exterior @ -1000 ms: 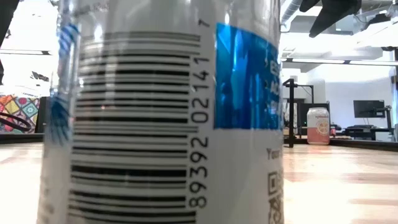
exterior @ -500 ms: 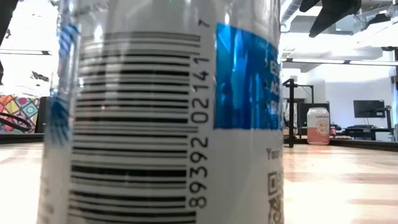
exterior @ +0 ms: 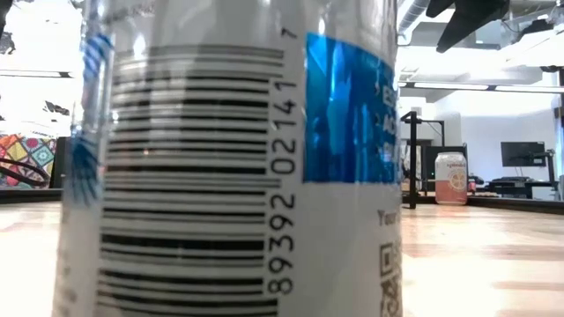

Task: Place canned beverage on shelf
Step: Put the top white blue soda can on the shelf aligned with the other white blue soda can

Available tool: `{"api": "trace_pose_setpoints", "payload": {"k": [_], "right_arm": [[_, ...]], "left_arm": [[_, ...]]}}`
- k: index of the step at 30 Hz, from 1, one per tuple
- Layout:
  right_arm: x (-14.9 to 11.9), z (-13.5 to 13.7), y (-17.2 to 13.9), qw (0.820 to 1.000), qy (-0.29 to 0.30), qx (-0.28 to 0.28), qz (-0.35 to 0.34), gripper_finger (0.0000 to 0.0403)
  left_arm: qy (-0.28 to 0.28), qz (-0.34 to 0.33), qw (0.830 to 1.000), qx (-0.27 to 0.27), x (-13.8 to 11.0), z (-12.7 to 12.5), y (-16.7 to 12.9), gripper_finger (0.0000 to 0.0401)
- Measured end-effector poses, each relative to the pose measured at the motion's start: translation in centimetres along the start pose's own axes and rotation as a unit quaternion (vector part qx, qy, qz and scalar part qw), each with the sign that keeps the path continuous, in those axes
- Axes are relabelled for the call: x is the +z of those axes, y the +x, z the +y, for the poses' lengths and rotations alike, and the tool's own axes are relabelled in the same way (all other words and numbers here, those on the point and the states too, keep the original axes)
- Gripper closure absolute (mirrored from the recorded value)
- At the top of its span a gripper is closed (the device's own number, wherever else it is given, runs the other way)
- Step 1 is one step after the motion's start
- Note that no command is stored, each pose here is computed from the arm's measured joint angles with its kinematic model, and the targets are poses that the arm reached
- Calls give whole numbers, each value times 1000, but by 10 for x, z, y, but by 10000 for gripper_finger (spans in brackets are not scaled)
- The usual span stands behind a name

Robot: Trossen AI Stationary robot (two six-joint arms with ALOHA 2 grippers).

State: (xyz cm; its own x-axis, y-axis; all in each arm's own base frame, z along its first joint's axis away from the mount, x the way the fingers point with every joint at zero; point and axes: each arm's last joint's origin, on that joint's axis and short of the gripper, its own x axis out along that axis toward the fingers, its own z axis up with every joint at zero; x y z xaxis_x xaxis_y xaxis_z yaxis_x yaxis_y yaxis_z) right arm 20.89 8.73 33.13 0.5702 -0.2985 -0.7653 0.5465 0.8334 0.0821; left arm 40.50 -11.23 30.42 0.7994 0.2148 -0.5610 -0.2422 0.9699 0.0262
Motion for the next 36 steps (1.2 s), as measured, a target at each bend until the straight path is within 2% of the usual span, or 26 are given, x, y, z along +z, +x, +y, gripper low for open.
{"api": "trace_pose_setpoints", "payload": {"k": [5,13,18,24,30,33,36], "right_arm": [[-1,1,-1,1000,-7,3,2,19],[-7,8,-5,999,-17,28,8,19],[-8,15,-8,999,-9,54,-4,19],[-5,18,-8,998,2,68,-15,19],[-4,18,-8,998,5,68,-17,19],[-4,18,-8,997,6,68,-17,19],[-4,18,-8,997,7,70,-18,19]], "left_arm": [[-64,-14,997,31,-3,-7,-4,94],[-81,-27,993,86,-23,-27,-12,94],[-105,-30,992,69,-39,-37,-9,94],[-81,-94,987,99,-51,-54,-14,94],[-61,-110,983,132,-52,-56,-17,94],[-59,-106,984,130,-57,-59,-6,94],[-41,-93,989,103,-65,-65,8,94]]}}
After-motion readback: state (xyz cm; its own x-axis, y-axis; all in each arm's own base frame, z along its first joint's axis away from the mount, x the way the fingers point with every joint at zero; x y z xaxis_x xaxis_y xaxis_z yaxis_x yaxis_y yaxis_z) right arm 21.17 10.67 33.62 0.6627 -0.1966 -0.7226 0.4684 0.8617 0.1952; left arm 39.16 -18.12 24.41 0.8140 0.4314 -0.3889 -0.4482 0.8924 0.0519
